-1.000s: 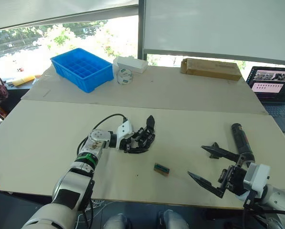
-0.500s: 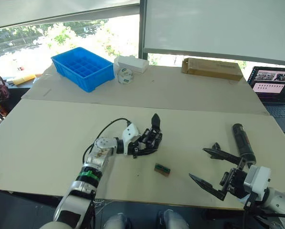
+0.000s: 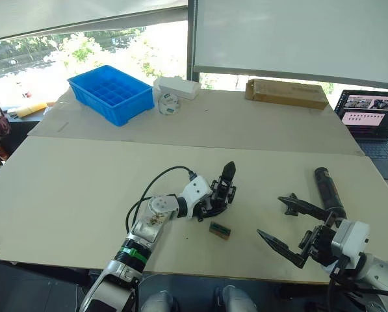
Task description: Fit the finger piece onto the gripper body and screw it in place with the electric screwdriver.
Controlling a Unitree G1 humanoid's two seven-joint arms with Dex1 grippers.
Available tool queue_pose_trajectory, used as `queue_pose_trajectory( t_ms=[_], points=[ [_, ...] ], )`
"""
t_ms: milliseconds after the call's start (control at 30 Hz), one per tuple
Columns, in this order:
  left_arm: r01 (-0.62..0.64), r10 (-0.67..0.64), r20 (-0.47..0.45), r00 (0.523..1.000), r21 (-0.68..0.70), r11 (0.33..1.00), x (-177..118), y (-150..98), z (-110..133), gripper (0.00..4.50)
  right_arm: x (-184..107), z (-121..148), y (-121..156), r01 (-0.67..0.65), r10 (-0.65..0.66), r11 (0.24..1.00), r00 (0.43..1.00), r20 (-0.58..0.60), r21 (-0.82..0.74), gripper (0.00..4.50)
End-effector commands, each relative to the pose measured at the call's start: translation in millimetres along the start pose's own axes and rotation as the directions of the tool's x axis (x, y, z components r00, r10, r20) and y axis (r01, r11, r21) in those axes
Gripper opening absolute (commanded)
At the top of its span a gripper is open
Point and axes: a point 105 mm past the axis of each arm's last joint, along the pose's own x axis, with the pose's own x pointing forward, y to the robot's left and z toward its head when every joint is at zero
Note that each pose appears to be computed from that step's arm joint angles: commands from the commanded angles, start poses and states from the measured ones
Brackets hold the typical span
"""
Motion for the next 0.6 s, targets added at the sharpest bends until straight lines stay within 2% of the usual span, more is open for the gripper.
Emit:
queue_pose_trajectory(
  t_ms=[33,233,367,433,533,600],
  points=[
    [0.002,-0.004,0.040,0.999,0.053,0.999,3,3,16,2.31,2,11,1,0.000,0.001,1.000,1.000,0.022,-0.025,4.50],
    [0.048,-0.049,0.003,0.999,0.024,0.999,-1,-6,2,2.31,-6,10,0,0.015,-0.015,1.000,1.000,-0.012,-0.013,4.50],
    [0.029,-0.029,-0.002,1.000,0.001,1.000,-4,-3,-1,2.31,-11,9,1,0.030,-0.031,1.000,0.999,-0.024,-0.007,4.50],
    [0.019,-0.019,0.010,1.000,-0.007,1.000,-7,-1,1,3.33,-13,10,1,0.039,-0.039,0.999,0.999,-0.025,-0.008,4.50],
    [0.024,-0.023,0.025,0.999,-0.016,1.000,-13,1,2,4.45,-15,18,-1,0.059,-0.060,0.998,0.998,0.023,0.018,4.50],
    [0.037,-0.037,0.031,0.999,-0.009,0.999,-23,3,1,4.45,-18,22,-2,0.073,-0.074,0.997,0.996,0.039,0.041,4.50]
  ],
)
